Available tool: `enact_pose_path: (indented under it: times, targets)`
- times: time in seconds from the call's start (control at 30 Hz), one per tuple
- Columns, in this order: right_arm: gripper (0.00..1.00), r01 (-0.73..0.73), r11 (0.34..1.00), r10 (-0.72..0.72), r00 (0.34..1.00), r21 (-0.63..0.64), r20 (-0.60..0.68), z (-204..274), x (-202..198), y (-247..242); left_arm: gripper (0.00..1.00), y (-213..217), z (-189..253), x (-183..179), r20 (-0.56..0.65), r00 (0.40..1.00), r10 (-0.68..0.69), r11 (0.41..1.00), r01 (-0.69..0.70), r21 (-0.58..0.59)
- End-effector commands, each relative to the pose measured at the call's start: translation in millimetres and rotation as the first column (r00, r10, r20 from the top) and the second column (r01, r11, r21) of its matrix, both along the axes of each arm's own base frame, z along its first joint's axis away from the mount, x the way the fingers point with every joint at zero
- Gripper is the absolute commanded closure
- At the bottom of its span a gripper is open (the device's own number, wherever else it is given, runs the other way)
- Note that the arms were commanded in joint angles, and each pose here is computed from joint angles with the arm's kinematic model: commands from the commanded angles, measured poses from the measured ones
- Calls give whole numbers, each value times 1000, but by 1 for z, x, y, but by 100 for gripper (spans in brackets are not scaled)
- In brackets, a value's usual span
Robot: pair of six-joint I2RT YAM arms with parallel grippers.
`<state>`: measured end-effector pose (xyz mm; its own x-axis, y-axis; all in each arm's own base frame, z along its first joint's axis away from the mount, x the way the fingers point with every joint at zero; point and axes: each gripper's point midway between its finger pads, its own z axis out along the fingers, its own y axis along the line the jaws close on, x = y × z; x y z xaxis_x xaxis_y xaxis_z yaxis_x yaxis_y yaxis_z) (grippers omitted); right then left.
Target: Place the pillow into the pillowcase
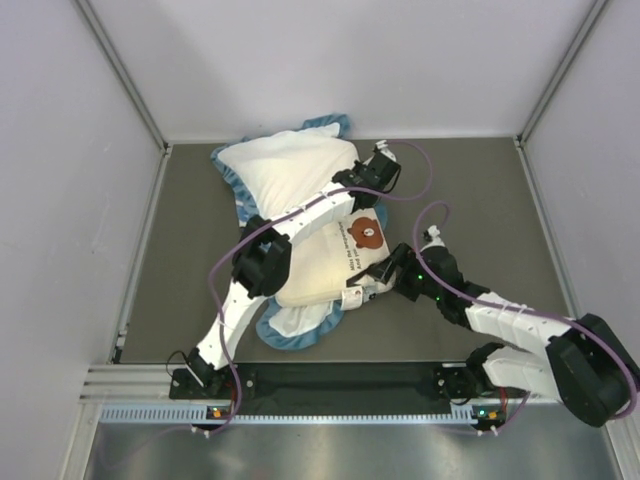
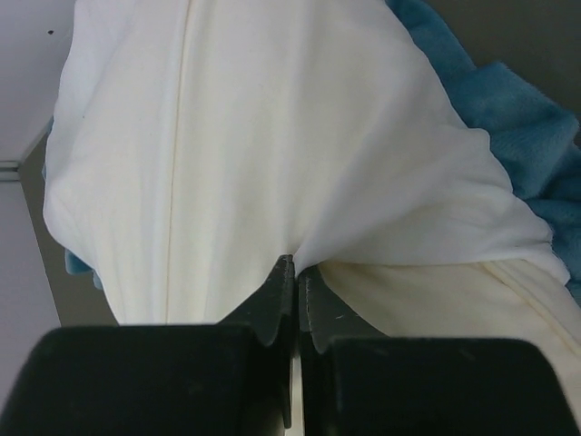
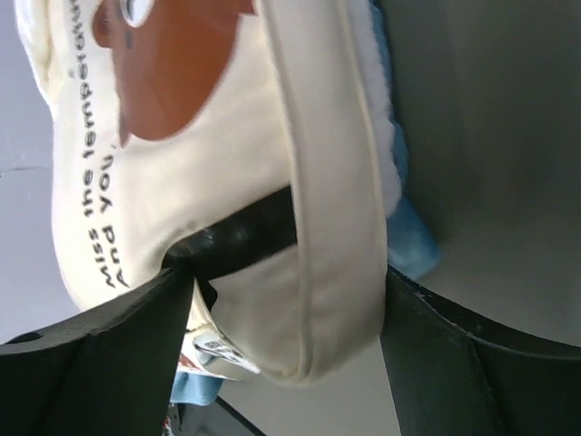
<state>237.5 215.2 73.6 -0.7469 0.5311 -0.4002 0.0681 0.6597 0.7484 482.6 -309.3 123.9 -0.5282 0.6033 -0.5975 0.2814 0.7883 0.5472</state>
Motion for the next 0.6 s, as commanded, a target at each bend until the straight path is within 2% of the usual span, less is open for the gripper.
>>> enact_pose_path:
  times: [0.0,0.03,0.1,0.13,0.23,0.27,0.37,0.47,0.57]
  targets:
    - [23,-32,998,20,981,60,194,56,44,24,100,8,72,-1,79,997,13,993,-3,-122]
    - [33,-52,997,36,975,65,218,65,49,30,100,4,78,-5,71,997,-8,988,19,-151]
    - [44,-100,990,74,967,96,245,73,53,42,100,-6,94,-20,59,996,-61,979,71,-189]
    - [55,-115,986,81,962,119,262,80,54,47,100,-8,100,-26,62,995,-74,978,85,-189]
    - [74,-145,976,93,954,165,286,89,56,55,100,-10,121,-46,71,993,-92,976,104,-190]
    - [90,-146,975,91,952,170,292,90,57,55,100,-11,125,-50,69,993,-92,971,105,-213]
    - [100,-146,974,89,949,172,302,94,58,56,100,-11,143,-70,38,990,-135,951,140,-275]
    - [100,-144,977,81,934,159,348,107,58,52,100,-16,156,-99,-2,981,-193,921,180,-346]
    - [100,-142,978,69,911,152,406,127,56,48,100,-32,160,-137,-22,956,-292,899,267,-346]
